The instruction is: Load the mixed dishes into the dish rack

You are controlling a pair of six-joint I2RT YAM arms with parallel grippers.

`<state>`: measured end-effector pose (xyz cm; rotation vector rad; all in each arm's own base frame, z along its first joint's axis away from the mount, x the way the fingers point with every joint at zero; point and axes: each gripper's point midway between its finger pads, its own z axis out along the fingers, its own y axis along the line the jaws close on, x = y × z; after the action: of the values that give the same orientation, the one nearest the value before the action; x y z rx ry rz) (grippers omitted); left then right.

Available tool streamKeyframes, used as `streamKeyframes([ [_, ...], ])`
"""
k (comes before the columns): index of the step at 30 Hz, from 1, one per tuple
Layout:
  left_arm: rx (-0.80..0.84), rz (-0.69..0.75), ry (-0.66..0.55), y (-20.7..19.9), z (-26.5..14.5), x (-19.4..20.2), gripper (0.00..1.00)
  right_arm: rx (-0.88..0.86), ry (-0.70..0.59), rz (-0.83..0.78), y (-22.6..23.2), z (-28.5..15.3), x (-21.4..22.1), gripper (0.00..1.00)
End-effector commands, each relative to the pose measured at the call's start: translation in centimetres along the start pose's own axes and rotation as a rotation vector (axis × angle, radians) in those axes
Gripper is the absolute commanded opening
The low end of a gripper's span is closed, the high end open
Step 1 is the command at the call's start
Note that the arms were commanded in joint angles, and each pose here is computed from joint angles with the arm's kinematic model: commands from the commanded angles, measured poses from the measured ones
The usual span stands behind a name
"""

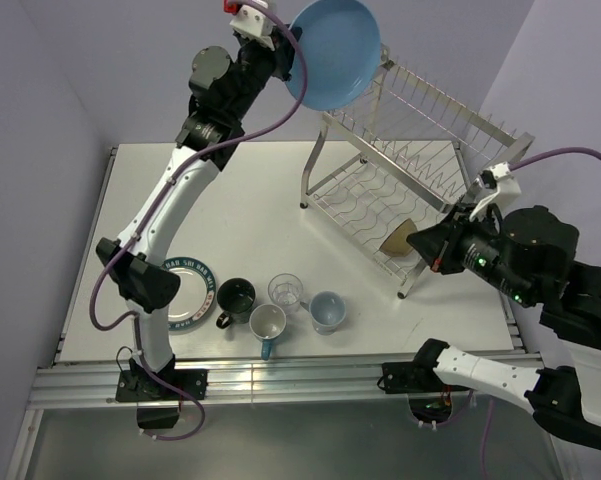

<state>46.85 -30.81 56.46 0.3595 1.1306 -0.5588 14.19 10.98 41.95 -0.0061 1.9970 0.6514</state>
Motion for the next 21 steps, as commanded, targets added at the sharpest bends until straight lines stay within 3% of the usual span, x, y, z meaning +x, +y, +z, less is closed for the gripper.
streamKeyframes([
  [1, -0.024, 0.152, -0.255, 0.2, 1.0, -6.6, 0.0, 0.002, 0.077, 0.028, 0.2, 1.3, 2.0, 0.0],
  [16, -0.123, 0.285, -0.386, -1.1, 3.4, -1.9, 0.0, -0.044, 0.151, 0.063, 0.9, 3.8, 5.2, 0.0],
  [21, -0.163, 0.303, -0.364, -1.9, 3.9, 0.4, 0.0, -0.035, 0.154, 0.063, 0.5, 3.9, 5.7, 0.0],
])
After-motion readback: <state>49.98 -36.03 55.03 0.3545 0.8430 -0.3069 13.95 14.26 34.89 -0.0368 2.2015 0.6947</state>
